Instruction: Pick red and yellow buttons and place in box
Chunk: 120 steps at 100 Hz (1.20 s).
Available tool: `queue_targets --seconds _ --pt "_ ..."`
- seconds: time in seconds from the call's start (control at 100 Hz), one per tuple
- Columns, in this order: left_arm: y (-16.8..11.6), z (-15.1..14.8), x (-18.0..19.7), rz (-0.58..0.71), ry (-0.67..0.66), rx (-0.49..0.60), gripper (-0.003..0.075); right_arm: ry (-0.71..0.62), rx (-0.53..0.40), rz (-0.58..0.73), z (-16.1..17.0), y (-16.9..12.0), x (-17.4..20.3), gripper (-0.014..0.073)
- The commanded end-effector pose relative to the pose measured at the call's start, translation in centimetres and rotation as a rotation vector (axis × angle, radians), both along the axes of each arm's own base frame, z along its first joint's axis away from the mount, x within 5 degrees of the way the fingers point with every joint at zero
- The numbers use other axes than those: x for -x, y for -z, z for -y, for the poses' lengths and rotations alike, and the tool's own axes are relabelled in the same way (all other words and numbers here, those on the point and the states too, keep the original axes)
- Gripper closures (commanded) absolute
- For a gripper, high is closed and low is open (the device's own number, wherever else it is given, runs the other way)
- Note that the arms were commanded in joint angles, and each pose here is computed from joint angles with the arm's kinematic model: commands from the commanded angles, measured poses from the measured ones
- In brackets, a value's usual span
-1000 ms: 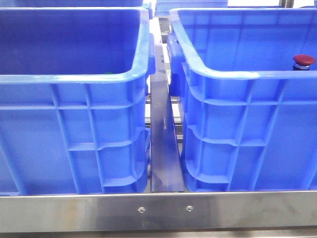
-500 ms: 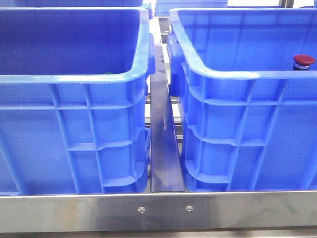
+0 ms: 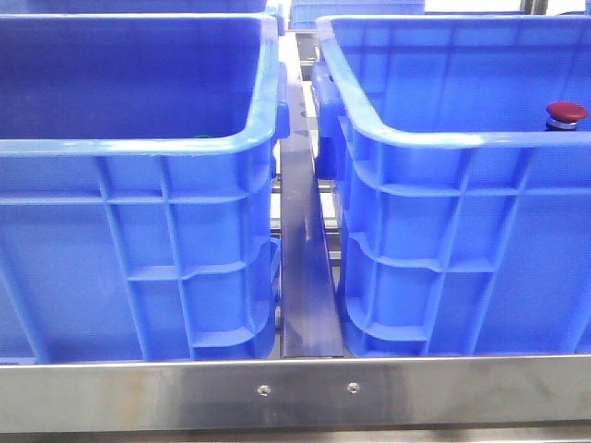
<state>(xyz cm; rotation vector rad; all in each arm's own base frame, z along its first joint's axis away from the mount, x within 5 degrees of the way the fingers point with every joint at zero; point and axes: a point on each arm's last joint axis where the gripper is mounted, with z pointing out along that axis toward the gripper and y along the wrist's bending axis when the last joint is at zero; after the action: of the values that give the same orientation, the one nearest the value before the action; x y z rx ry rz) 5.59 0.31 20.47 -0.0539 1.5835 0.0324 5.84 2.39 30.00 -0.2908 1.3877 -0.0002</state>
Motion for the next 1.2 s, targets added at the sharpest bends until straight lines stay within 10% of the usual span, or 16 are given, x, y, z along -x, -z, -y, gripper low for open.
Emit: queue_targets --seconds 0.0,0.38,0.62,1.19 --pt "0.8 0.0 0.1 0.058 -0.001 0.009 0.0739 0.003 -0.03 0.024 0.0 -0.9 0.1 0.0664" --pt "0.8 0.0 0.1 0.058 -0.001 0.009 0.0739 -0.178 -0.044 0.027 -0.8 -1.0 0.6 0.0664" --pt "0.8 0.0 0.1 0.058 -0.001 0.009 0.0739 0.078 -0.041 0.035 1.5 -1.0 0.0 0.0664" --pt "0.8 0.0 0.1 0.058 -0.001 0.009 0.0739 0.198 -0.179 0.088 2.5 5.2 -0.4 0.0664"
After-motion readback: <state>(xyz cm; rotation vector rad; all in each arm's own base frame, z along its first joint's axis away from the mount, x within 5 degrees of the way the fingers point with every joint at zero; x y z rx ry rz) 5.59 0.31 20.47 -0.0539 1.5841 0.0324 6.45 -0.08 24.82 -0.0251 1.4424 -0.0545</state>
